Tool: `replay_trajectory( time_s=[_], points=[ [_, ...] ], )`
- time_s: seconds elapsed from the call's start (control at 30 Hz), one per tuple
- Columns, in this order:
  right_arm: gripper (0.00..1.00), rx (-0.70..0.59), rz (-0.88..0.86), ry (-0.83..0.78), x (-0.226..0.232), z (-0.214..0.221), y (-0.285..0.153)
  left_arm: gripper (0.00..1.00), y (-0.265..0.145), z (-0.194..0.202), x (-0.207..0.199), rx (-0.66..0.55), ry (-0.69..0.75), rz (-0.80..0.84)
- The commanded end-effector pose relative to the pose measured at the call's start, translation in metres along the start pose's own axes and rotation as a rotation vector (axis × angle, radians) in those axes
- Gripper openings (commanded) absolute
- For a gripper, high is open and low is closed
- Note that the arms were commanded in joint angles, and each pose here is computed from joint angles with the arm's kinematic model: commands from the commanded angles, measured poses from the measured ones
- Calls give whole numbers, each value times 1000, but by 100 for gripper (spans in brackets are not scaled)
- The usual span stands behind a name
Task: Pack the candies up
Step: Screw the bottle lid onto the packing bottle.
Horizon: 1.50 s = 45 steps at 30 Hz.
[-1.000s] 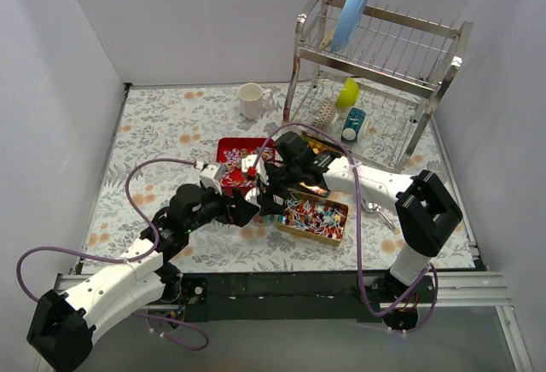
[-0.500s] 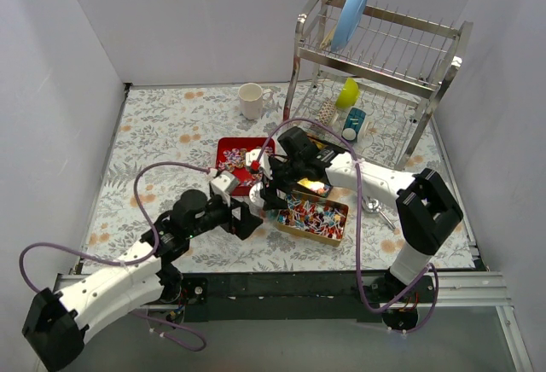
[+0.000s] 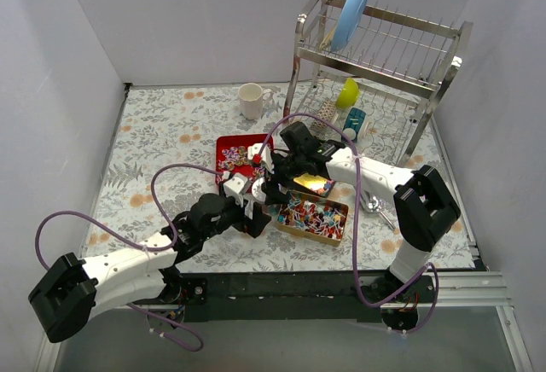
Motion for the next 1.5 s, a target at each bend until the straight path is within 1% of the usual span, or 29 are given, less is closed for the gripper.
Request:
replay_trajectory(
  time_s=[0.0,0.03,0.2,0.23,0.37,0.4,0.5,0.57,0.7,0.8,0.9,0.97,1.0,1.03,1.07,1.1,1.17,1.2,1.23,1.33,1.4,1.47],
  points=[
    [61,205,5,178,4,63,5,98,7,-3,7,-107,120,-25],
    [61,203,3,185,5,62,5,98,7,-5,5,-129,142,-19],
    [61,180,-41,218,9,52,8,98,3,1,5,-151,178,-10],
    [61,183,-51,235,10,53,10,98,4,-3,7,-181,197,-22],
    [61,170,-92,288,16,52,13,98,13,-3,9,-167,217,-33],
    [61,172,-99,303,17,54,14,98,18,3,8,-139,221,-21],
    [61,164,-116,323,21,53,15,98,27,8,7,-127,219,-10],
    [61,159,-110,317,21,52,14,98,31,9,9,-143,220,-26],
    [61,159,-101,307,21,52,11,98,27,11,14,-172,176,-47],
    [61,154,-99,305,24,56,11,98,23,11,17,-205,186,-63],
    [61,156,-59,263,26,62,14,98,28,12,21,-196,183,-73],
    [61,150,-18,230,25,62,12,98,32,8,22,-224,207,-64],
    [61,150,-8,213,26,64,14,98,38,18,22,-195,218,-59],
    [61,154,1,190,27,65,14,98,41,14,23,-217,227,-64],
    [61,164,24,177,25,67,14,98,44,18,25,-206,238,-71],
    [61,171,28,172,26,70,14,98,50,29,27,-168,241,-77],
    [61,183,62,152,22,73,12,98,52,32,28,-181,258,-73],
    [60,189,64,150,23,75,12,98,49,49,29,-146,269,-65],
    [60,187,76,143,21,77,12,98,50,43,28,-193,281,-59],
    [60,190,107,146,18,81,11,98,54,45,34,-223,293,-93],
    [60,190,121,160,17,83,11,98,56,45,35,-221,292,-101],
    [60,197,132,169,18,87,11,98,50,39,35,-257,293,-105]
  ],
)
Point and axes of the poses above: each gripper's point midway between its finger pads, its own y axis out along the fingers, its own x axis along the line the jaws close on, z = x × y, the point moved 4 cm from there along -y, back along the fingers, and after that the axes turned 13 degrees about y, right-handed, at the moved point
